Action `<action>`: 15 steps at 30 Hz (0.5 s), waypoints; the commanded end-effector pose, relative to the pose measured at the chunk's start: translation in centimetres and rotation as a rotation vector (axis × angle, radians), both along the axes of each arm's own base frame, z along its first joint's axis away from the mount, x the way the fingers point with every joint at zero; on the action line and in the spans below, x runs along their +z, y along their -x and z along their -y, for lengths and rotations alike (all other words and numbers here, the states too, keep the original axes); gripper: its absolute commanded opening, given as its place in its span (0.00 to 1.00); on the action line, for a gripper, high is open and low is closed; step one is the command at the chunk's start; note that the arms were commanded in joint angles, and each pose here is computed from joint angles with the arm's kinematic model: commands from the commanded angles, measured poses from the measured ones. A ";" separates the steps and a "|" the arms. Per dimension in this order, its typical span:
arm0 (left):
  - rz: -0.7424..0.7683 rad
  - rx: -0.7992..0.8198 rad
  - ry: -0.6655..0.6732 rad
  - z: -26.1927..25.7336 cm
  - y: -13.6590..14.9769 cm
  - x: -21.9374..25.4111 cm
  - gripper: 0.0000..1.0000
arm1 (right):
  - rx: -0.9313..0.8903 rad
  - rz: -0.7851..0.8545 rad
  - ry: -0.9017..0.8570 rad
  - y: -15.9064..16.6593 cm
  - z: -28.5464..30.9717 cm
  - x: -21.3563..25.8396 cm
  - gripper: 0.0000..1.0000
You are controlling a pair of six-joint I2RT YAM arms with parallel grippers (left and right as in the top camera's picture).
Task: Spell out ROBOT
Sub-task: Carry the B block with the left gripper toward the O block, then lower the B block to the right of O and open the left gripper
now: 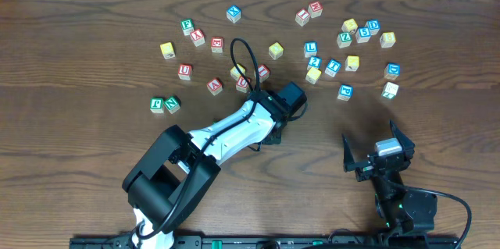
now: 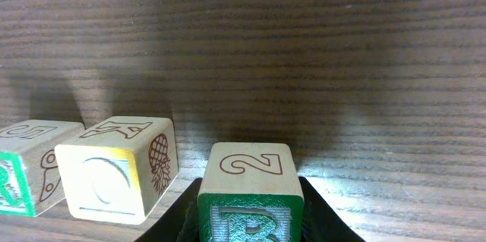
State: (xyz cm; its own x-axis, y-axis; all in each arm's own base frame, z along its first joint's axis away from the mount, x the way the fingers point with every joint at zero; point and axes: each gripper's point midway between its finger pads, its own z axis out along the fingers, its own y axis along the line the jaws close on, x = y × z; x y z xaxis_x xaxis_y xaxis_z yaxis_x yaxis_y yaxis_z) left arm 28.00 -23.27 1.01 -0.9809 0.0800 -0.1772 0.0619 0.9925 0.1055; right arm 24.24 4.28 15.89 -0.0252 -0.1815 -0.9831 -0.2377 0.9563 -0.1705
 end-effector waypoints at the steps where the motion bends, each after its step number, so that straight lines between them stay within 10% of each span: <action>1: 0.012 0.022 -0.025 -0.6 -0.1 -0.8 0.08 | -0.008 -0.008 -0.014 0.0 0.2 -0.1 0.99; 15: 0.025 0.026 -0.001 -0.4 -0.3 -1.4 0.08 | -0.008 -0.008 -0.014 0.0 0.2 -0.1 0.99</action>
State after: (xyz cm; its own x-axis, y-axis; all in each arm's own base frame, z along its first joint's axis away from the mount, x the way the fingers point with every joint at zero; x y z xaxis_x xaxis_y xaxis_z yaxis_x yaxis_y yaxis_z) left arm 28.61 -23.83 0.55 -0.9751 0.0598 -0.2136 0.0449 0.9962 0.0742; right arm 24.24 4.28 15.88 -0.0256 -0.1815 -0.9831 -0.2378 0.9563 -0.1704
